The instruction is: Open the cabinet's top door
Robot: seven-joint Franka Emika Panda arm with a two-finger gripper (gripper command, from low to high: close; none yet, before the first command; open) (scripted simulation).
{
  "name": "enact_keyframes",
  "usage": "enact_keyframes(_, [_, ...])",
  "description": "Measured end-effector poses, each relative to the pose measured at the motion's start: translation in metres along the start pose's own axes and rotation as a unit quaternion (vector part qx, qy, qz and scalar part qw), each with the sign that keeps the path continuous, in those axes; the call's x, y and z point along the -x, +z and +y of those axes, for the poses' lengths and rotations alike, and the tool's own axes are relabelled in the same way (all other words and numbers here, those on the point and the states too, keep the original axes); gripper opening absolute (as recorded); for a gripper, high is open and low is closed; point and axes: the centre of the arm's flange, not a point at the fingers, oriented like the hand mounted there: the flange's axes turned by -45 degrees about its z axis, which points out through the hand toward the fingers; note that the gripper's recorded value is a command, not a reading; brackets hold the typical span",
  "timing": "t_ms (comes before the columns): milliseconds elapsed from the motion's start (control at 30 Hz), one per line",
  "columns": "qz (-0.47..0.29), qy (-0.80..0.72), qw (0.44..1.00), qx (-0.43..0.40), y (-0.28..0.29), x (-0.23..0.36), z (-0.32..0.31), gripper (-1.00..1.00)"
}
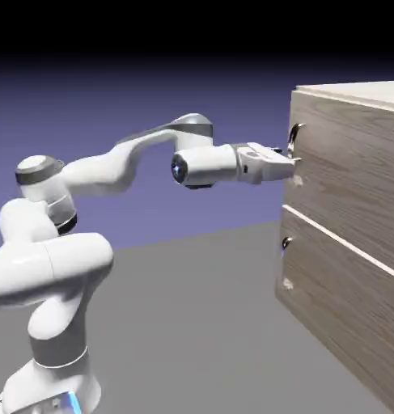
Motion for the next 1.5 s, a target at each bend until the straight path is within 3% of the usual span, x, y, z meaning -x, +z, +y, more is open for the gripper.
enact_keyframes(733, [0.0,0.0,0.975,-0.221,-0.166,0.0,0.104,-1.0])
enact_keyframes(1500, [0.0,0.0,0.918,-0.397,-0.258,0.0,0.238,-1.0])
